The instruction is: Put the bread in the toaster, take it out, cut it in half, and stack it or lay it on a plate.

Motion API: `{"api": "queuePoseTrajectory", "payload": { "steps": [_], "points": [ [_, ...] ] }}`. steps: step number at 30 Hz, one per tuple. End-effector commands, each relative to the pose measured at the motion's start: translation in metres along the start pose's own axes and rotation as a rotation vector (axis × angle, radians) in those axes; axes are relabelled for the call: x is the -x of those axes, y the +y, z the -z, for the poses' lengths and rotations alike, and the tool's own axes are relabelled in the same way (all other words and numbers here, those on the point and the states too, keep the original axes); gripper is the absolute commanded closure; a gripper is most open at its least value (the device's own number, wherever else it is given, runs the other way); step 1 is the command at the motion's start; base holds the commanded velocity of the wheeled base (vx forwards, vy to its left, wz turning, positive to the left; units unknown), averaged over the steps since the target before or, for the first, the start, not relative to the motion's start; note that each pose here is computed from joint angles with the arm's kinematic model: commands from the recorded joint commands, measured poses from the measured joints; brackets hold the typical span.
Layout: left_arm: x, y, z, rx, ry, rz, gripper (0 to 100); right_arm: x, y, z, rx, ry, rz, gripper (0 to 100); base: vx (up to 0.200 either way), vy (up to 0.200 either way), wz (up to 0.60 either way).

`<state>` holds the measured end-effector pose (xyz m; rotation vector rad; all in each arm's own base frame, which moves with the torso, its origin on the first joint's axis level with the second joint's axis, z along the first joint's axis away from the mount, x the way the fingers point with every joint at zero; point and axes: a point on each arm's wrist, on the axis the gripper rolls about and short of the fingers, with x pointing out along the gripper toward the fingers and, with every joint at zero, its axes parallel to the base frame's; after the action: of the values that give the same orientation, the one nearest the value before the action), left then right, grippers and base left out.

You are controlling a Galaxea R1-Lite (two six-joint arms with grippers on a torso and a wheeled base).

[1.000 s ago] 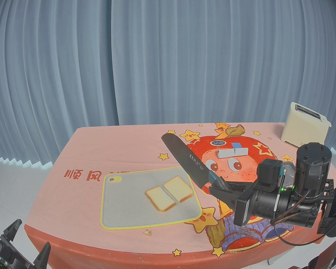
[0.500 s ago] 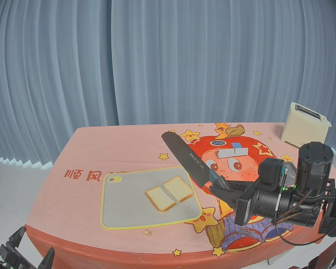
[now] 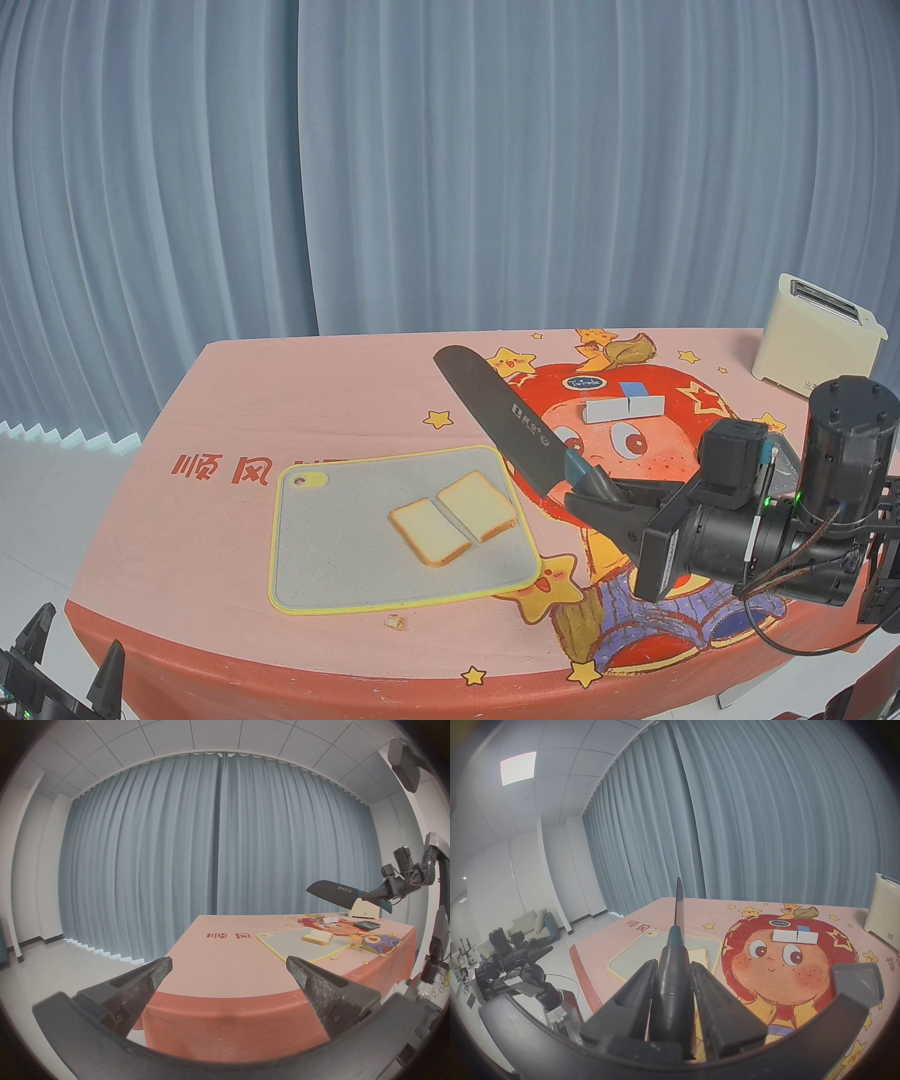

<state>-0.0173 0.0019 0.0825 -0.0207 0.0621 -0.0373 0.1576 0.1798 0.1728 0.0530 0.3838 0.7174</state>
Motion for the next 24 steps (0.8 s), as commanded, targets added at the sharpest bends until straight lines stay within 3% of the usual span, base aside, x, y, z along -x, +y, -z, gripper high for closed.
{"api": "queuePoseTrajectory", "payload": {
  "steps": [1, 5, 24],
  "points": [
    [0.0011, -0.0011, 0.0057, -0.006, -0.014, -0.064, 0, 0.0016, 0.0005, -0.0010, 0.000, -0.007, -0.003, 100, 0.000, 0.000, 0.00],
    [0.0043, -0.0021, 0.0068, -0.037, -0.056, -0.013, 0, 0.0031, 0.0005, -0.0016, 0.008, -0.011, -0.004, 100, 0.000, 0.000, 0.00],
    [0.0044, -0.0022, 0.0070, -0.031, -0.056, -0.012, 0, 0.0085, 0.0010, 0.0033, 0.018, -0.001, -0.010, 100, 0.000, 0.000, 0.00]
  ]
}}
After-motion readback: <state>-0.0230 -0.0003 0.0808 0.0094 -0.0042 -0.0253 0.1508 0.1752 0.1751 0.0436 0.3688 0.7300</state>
